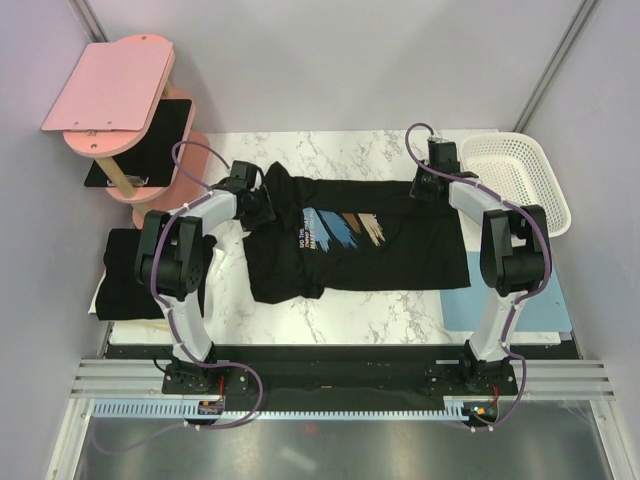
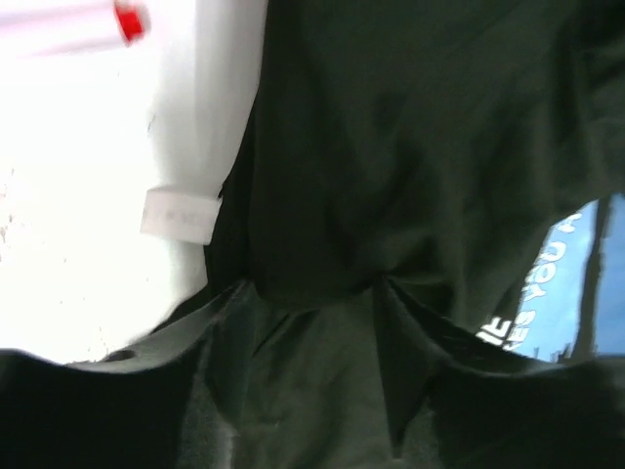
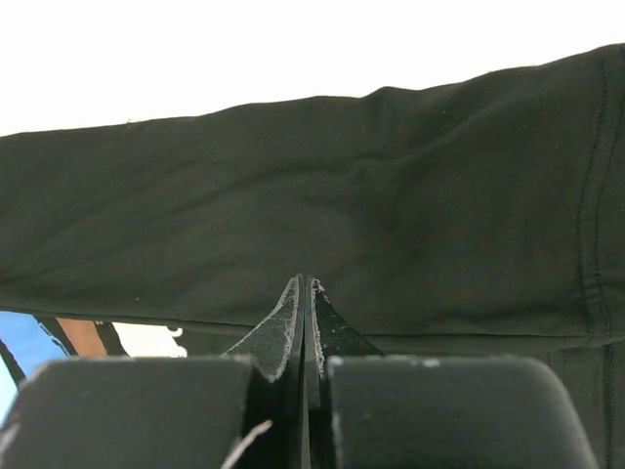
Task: Fold and stack the t-shirts
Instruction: Fold the flattened tshirt in 1/3 of the way
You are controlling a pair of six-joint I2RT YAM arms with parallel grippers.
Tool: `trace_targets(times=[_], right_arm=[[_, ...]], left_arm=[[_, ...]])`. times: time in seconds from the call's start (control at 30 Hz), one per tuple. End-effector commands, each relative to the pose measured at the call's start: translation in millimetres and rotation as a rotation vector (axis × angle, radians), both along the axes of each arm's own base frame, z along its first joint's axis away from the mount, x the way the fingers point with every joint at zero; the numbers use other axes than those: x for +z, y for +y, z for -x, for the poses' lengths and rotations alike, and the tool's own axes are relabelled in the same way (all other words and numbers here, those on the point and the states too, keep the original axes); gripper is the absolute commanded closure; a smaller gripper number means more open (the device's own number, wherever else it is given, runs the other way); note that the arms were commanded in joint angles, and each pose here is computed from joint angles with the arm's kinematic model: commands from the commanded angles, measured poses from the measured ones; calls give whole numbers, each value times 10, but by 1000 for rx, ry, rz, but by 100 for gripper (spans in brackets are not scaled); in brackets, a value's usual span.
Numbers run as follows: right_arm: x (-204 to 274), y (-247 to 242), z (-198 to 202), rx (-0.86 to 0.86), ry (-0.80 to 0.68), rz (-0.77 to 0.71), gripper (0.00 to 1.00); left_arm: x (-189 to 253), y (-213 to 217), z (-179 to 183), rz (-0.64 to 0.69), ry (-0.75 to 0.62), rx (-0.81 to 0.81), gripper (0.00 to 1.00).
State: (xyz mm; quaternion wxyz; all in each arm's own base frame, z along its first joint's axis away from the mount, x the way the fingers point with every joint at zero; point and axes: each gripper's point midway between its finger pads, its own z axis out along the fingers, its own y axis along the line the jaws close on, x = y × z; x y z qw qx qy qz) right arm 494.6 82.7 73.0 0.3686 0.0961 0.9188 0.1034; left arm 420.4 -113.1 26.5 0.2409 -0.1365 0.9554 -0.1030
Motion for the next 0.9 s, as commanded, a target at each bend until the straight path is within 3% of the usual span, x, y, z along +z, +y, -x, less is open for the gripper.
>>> trace_targets(times=[0.0, 0.07, 0.1, 0.17, 0.5, 0.7, 0.87], right_arm=[[-103, -15, 12, 10, 14, 6, 100], [-124, -9, 23, 13, 20, 4, 100], [-135, -9, 25, 13, 22, 4, 100], [-179, -1, 31, 14, 31, 4, 100], [-296, 2, 72, 19, 59, 0, 100], [-319, 2, 84, 20, 63, 5, 100], [-307, 11, 76, 22, 61, 1, 100]], left_arm=[[177, -43, -265, 31, -82, 25, 53], [224, -26, -283, 23, -95, 28, 67], [243, -18, -281, 20, -98, 31, 84], [339, 47, -288, -6, -121, 51, 97], [1033, 50, -349, -12, -270, -6, 98], [1281, -78, -261, 28, -218, -94, 96], [1083, -122, -84, 41, -80, -129, 92]])
